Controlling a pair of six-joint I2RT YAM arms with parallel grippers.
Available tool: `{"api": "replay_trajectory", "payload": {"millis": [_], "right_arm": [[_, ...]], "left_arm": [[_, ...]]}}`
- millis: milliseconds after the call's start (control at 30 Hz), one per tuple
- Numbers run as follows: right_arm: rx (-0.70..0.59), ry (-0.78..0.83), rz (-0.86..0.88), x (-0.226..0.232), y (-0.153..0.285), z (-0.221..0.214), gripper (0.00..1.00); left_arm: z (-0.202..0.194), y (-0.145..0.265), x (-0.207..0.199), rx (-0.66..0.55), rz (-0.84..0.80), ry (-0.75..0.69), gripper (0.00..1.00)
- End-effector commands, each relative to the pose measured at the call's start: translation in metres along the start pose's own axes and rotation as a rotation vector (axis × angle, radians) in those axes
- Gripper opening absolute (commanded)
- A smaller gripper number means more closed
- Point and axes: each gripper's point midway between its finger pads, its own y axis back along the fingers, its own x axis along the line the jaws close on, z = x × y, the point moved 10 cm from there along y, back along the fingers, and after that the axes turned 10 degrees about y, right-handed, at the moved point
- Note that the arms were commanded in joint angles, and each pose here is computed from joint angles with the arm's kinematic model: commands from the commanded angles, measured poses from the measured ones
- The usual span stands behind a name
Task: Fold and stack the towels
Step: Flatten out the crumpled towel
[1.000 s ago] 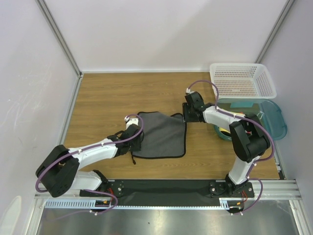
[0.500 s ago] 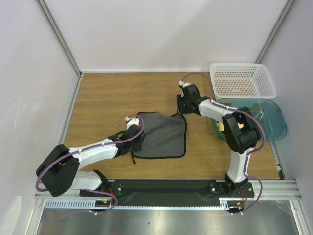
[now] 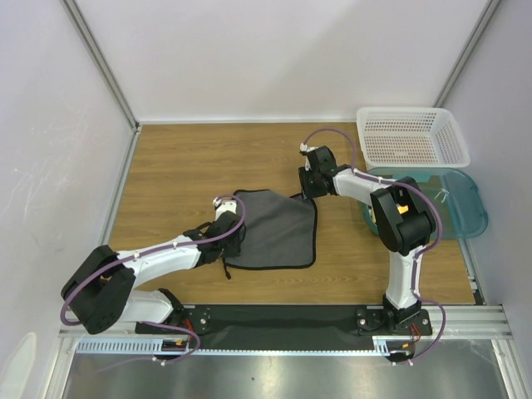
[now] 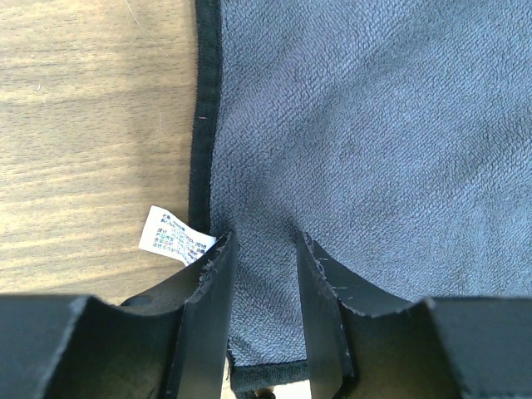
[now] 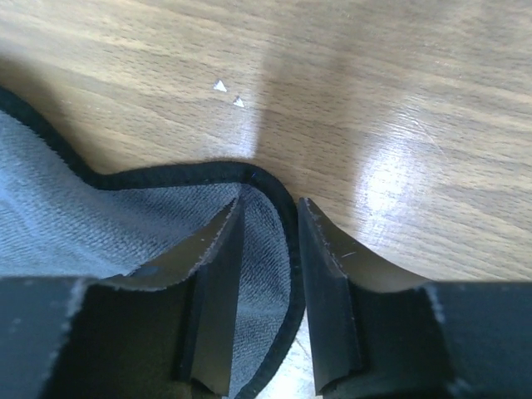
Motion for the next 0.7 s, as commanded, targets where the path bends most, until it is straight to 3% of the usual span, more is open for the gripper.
{"api": "replay_trajectory", "payload": {"millis": [0,67,100,200,667], "right_arm": [[-0.018,0.017,0.01,-0.001,0.0,0.012,0.35],[-0.012,0.017,0.012,-0.001,0.0,0.012,0.27],[-0.012,0.017,0.006,-0.002,0.001,0.012,0.16],[-0.023,0.018,-0.008,-0.002,0.005,0.014,0.0],[-0.092,-0.096,-0.206,-0.04,0.023,0.023,0.0]], "left_arm": [[-0.021,0.003,0.015,0.122,0.06,-0.042,0.41],[-0.021,0.004,0.015,0.12,0.064,-0.044,0.41],[-0.02,0.004,0.015,0.12,0.064,-0.044,0.41],[-0.02,0.005,0.015,0.118,0.067,-0.044,0.41],[-0.019,0.006,0.014,0.116,0.069,-0.041,0.41]]}}
